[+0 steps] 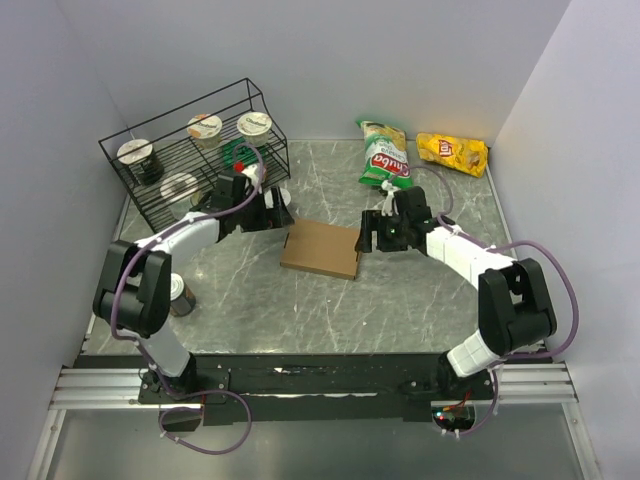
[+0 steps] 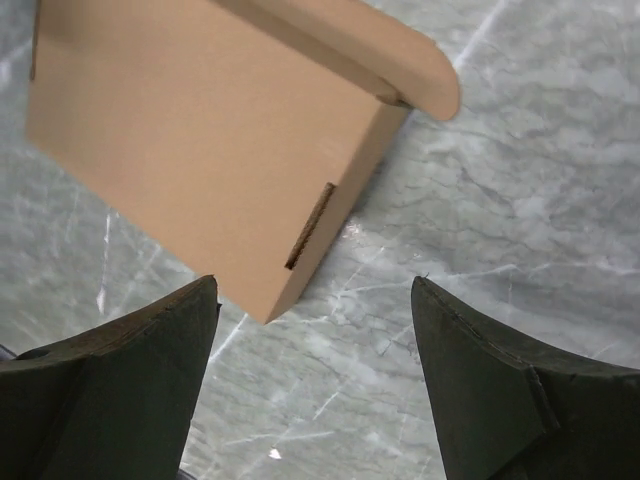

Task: Fold the paper box

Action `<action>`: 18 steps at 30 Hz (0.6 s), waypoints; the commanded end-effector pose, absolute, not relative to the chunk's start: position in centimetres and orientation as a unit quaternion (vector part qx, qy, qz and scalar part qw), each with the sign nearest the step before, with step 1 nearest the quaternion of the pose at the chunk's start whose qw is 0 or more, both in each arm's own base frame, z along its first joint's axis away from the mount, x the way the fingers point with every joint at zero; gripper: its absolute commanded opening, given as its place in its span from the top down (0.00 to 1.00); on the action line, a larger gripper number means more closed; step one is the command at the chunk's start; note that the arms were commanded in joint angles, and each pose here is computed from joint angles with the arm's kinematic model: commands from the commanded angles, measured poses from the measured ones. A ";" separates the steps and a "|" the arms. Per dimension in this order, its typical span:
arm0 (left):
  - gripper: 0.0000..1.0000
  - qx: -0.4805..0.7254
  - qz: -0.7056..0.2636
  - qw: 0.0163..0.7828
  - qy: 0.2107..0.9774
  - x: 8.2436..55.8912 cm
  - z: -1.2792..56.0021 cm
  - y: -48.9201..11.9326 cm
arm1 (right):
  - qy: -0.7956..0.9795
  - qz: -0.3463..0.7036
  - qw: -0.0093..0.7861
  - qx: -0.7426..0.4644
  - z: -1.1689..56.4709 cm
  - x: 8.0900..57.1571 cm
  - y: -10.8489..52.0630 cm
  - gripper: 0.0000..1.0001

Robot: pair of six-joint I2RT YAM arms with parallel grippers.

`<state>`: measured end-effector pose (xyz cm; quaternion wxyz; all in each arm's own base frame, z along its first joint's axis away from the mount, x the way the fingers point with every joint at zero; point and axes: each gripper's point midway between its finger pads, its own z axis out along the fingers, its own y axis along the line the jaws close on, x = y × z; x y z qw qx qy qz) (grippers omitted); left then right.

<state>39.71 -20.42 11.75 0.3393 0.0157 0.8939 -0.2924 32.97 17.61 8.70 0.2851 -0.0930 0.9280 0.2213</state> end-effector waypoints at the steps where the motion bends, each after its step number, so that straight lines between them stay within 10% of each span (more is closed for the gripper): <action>1: 0.01 -0.003 -0.311 0.380 0.871 42.2 12.8 -21.1 | 0.908 0.283 0.306 -0.041 9.7 35.0 18.7 0.16; 18: 0.01 -0.019 -0.351 0.380 0.855 40.7 10.8 -21.2 | 0.920 0.303 0.247 -0.016 3.8 36.6 19.7 0.30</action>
